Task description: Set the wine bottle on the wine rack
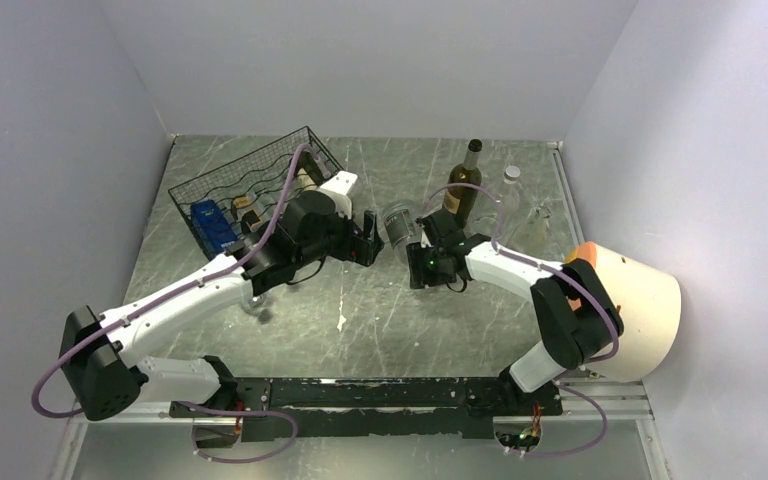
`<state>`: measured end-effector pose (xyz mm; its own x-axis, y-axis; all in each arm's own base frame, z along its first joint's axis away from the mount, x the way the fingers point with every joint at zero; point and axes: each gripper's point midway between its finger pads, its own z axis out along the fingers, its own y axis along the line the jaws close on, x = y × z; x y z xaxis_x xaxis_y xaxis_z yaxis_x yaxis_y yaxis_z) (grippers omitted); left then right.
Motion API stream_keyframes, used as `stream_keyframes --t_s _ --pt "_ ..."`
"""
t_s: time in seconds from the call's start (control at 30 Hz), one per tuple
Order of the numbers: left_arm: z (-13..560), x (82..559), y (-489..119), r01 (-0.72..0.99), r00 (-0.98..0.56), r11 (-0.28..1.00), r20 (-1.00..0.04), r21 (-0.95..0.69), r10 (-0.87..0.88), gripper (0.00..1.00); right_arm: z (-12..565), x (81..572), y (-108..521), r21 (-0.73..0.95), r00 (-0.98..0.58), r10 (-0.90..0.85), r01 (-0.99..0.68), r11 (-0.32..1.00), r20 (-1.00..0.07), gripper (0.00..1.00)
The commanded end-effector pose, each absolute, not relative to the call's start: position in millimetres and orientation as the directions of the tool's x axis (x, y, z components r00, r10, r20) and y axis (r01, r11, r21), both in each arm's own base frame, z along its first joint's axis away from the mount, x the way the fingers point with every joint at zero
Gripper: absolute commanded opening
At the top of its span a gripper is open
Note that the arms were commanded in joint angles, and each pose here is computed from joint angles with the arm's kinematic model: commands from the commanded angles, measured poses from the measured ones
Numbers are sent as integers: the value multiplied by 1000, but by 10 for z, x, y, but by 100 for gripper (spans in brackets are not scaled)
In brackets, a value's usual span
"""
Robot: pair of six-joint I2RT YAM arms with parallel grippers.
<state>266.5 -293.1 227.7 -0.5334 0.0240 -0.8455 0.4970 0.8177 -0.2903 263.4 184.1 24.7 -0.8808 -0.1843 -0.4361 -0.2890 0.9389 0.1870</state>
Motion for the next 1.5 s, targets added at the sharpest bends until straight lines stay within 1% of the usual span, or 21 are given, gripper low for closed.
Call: stream_keyframes --t_s 0.0,0.33,0.47,0.5,0.63,0.67,0.7,0.87,1.03,1.13,1.47 --pt "2465 2694 -2883 485 -508 820 -861 -304 -19 98 274 2816 1918 182 -855 -182 -303 936 -486 58" --pt "2443 2708 -2878 478 -516 826 -857 -298 -10 99 63 2917 1956 175 -849 -143 -265 948 -509 58" --pt "2416 2707 -2867 475 -517 827 -856 -299 -12 98 -48 2916 1913 131 -842 -144 -245 961 -520 56" --pt "2414 2709 -2866 476 -517 827 -856 -300 -13 98 -74 2907 1903 123 -841 -145 -243 962 -521 51" --pt "2399 2722 -2872 475 -525 829 -851 -295 -3 98 -150 2848 1879 114 -840 -151 -244 963 -521 14" --pt "2400 2725 -2871 474 -525 831 -851 -293 -1 98 -154 2833 1879 115 -838 -152 -246 962 -524 6" --pt "2396 2728 -2862 470 -526 833 -851 -291 0 98 -154 2820 1868 114 -837 -151 -245 963 -526 0" --pt "2420 2731 -2841 470 -518 834 -856 -291 -7 98 -4 2881 1851 106 -804 -139 -242 964 -578 0" --pt "2494 2747 -2799 462 -506 840 -863 -285 -15 98 344 3013 1913 134 -730 -103 -259 956 -676 0" --pt "2534 2750 -2766 458 -496 842 -868 -285 -24 98 570 3062 1960 160 -681 -79 -281 946 -728 0" --pt "2729 2753 -2566 422 -453 864 -889 -275 -61 98 1166 3038 2117 253 -543 4 -386 887 -840 0"
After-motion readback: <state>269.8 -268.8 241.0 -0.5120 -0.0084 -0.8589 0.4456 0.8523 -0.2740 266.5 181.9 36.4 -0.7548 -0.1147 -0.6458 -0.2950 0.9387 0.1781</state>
